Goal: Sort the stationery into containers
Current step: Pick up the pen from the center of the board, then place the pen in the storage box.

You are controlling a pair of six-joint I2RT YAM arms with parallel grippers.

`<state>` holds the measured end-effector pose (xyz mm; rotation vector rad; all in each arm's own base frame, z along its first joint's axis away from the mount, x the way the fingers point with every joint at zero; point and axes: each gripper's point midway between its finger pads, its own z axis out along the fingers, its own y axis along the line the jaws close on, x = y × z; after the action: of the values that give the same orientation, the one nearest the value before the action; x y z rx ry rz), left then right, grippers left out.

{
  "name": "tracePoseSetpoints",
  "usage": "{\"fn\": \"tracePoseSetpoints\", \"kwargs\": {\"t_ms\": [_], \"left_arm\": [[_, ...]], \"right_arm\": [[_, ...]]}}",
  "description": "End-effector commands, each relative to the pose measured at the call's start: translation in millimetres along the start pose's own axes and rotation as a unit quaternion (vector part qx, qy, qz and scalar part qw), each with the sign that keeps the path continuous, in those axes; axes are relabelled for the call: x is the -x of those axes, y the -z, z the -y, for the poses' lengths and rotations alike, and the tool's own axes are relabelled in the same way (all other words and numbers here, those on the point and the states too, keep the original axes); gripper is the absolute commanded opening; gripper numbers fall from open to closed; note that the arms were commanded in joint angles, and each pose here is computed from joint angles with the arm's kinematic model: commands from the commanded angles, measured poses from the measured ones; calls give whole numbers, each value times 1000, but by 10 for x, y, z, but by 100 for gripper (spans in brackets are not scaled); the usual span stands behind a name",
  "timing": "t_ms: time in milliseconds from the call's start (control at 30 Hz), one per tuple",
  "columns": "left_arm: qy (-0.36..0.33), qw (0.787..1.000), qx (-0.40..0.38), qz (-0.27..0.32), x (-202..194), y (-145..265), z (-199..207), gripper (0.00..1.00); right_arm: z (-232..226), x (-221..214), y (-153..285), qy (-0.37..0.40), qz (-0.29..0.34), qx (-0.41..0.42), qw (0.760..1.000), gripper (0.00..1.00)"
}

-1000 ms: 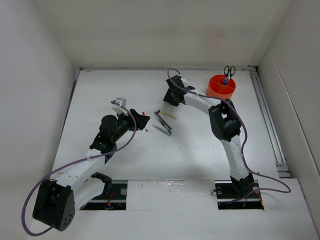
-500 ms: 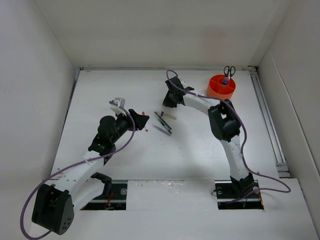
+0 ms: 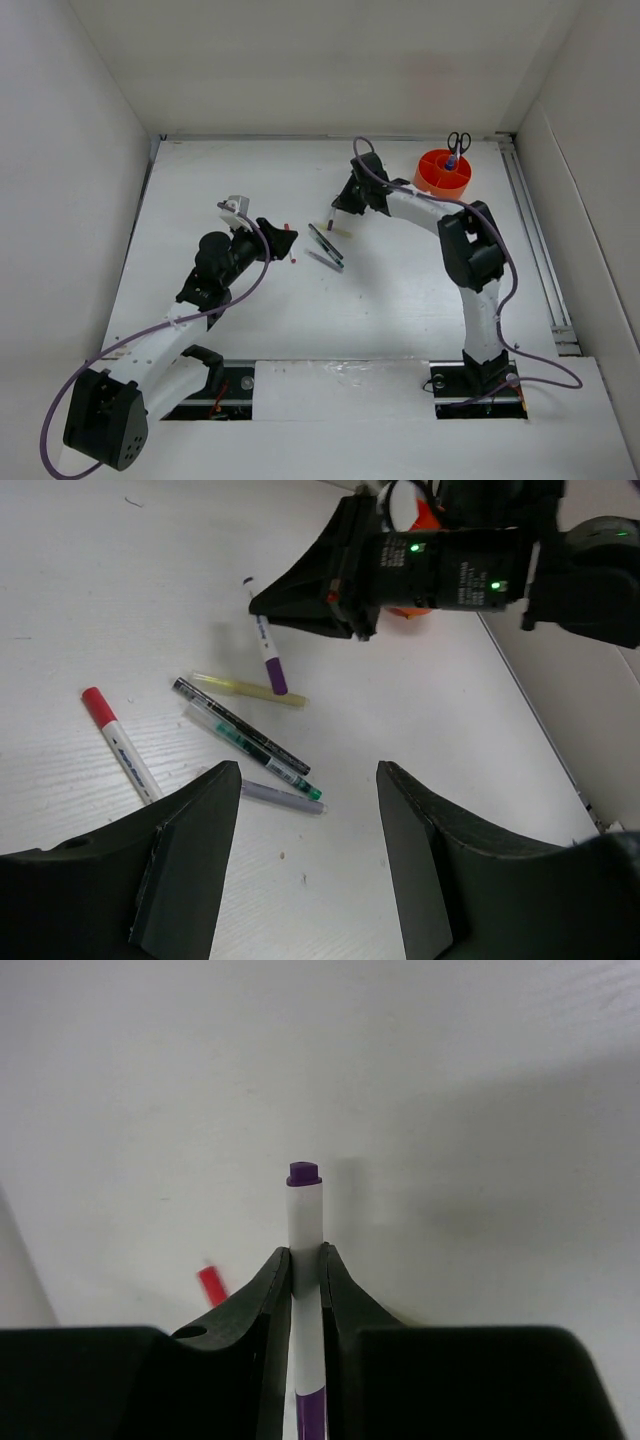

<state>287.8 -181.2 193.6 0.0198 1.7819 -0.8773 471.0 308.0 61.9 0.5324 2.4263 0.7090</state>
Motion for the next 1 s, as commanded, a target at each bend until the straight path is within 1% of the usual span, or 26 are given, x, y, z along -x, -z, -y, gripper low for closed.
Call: {"fn": "tracePoseSetpoints", "kwargs": {"t_ms": [0, 67, 100, 167, 200, 233, 267, 300, 333, 367, 433, 467, 500, 533, 567, 600, 633, 667, 700, 733, 800, 867, 900, 967], "left_arm": [[-10, 999, -26, 32, 217, -24, 153, 53], [-9, 999, -23, 28, 191, -39, 133, 53], [-8, 999, -26, 21, 157, -49, 133, 53], [-4, 999, -36, 20, 160, -61, 170, 53], [-4, 999, -41, 17, 148, -57, 187, 53], [-4, 999, -41, 17, 143, -76, 180, 53], [-4, 999, -41, 17, 143, -76, 180, 53], [-2, 999, -36, 9, 102, -87, 151, 53], [-3, 999, -45, 9, 125, -87, 196, 53], [-3, 999, -45, 9, 126, -87, 196, 53], [-4, 999, -49, 7, 117, -84, 210, 53], [-4, 999, -49, 7, 117, -84, 210, 53], [-3, 999, -45, 9, 125, -87, 196, 53], [-5, 999, -48, 13, 148, -74, 213, 53], [-5, 999, -48, 13, 148, -74, 214, 53], [-5, 999, -48, 13, 148, -74, 214, 53], [-5, 999, -48, 13, 148, -74, 214, 53], [-5, 999, -48, 13, 148, -74, 214, 53], [-3, 999, -44, 8, 118, -91, 191, 53], [-3, 999, -44, 8, 118, -91, 190, 53], [-2, 999, -46, 2, 87, -101, 187, 53], [-3, 999, -48, 5, 105, -103, 198, 53], [-3, 999, -48, 5, 105, -103, 198, 53], [-3, 999, -48, 5, 105, -103, 198, 53]], "right_arm": [[-614, 558, 659, 7, 104, 83, 991, 0], [-596, 777, 843, 10, 146, 78, 986, 0], [-564, 1001, 1025, -2, 175, 77, 982, 0], [-475, 1308, 1231, -1, 226, 60, 972, 0], [-361, 1533, 1349, -10, 251, 50, 967, 0], [-329, 1700, 1528, -8, 276, 46, 960, 0], [-244, 1828, 1605, -9, 295, 34, 955, 0], [-101, 2096, 1729, -16, 334, 8, 942, 0], [-118, 2293, 1881, -16, 363, 3, 932, 0], [-40, 2420, 1923, -6, 381, -18, 924, 0], [140, 2758, 2109, -14, 425, -58, 903, 0], [261, 2815, 2054, -1, 427, -85, 900, 0], [286, 2866, 2064, 3, 436, -98, 895, 0], [416, 2975, 2130, -1, 455, -127, 881, 0], [457, 3062, 2189, -2, 467, -140, 873, 0], [530, 3066, 2166, 9, 468, -160, 869, 0], [614, 3094, 2234, 8, 480, -186, 857, 0], [582, 3166, 2307, 9, 499, -185, 847, 0], [617, 3193, 2298, 28, 502, -202, 841, 0], [662, 3228, 2300, 31, 511, -216, 831, 0], [755, 3240, 2284, 42, 514, -245, 821, 0], [819, 3278, 2334, 55, 523, -274, 805, 0], [791, 3317, 2381, 55, 534, -272, 799, 0], [901, 3298, 2260, 71, 524, -299, 795, 0]]}}
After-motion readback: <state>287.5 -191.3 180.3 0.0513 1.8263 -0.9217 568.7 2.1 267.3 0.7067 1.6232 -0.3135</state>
